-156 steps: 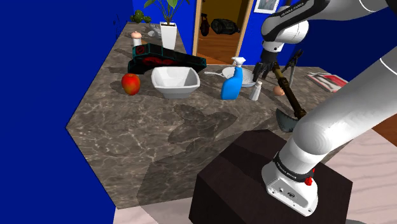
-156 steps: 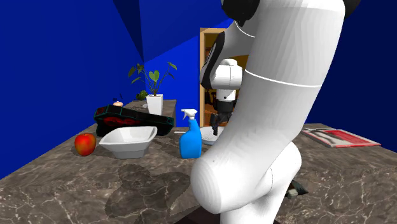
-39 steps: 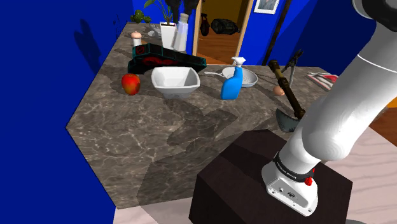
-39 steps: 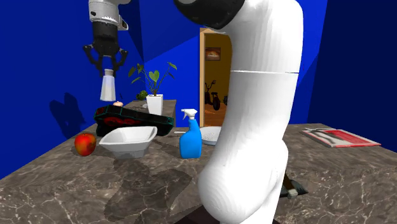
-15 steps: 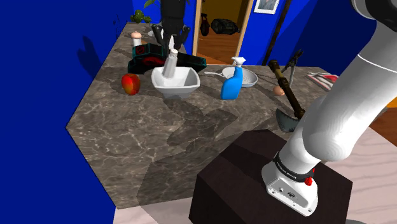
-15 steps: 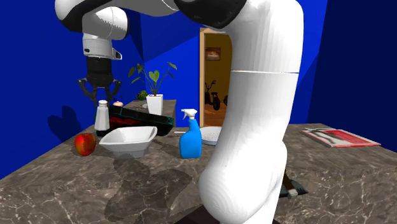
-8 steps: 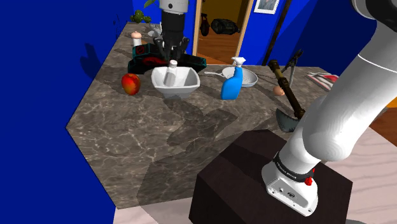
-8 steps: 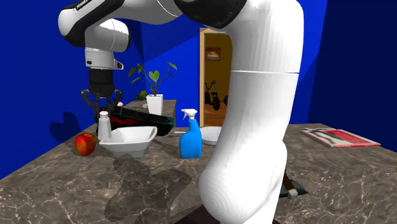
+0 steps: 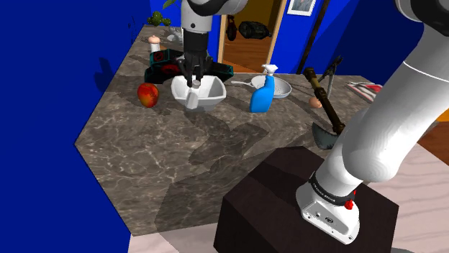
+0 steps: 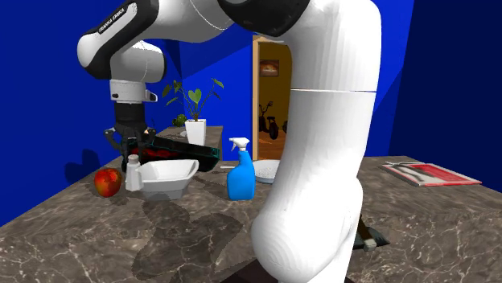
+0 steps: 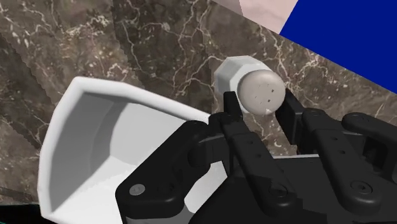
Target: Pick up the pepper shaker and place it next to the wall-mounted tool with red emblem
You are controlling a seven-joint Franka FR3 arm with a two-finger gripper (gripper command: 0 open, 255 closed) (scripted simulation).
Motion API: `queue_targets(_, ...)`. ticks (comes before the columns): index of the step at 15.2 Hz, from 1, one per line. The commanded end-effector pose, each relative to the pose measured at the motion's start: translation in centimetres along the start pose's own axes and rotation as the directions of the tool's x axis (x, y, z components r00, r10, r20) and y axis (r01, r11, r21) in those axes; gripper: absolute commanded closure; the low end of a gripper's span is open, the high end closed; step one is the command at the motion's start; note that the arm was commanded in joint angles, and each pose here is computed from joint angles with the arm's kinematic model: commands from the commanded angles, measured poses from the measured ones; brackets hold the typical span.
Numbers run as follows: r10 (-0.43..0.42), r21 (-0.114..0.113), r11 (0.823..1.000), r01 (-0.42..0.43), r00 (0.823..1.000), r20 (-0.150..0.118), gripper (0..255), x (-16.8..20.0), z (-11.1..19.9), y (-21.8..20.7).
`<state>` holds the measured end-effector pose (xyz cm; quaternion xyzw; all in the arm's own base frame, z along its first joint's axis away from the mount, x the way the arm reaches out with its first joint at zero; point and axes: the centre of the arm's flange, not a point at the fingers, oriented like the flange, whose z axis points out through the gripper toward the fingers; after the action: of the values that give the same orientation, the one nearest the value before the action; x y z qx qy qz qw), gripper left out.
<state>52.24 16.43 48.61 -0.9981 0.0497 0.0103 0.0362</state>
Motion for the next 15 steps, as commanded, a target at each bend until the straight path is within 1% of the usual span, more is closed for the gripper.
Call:
queue_targets(1,0.000,0.000,1.000,0.000,1.000,-0.001,255,0.1,1.0,0.1)
queue_targets(15,0.000,0.000,1.000,0.000,1.000,-0.001,255,0.2,8.4,0.6)
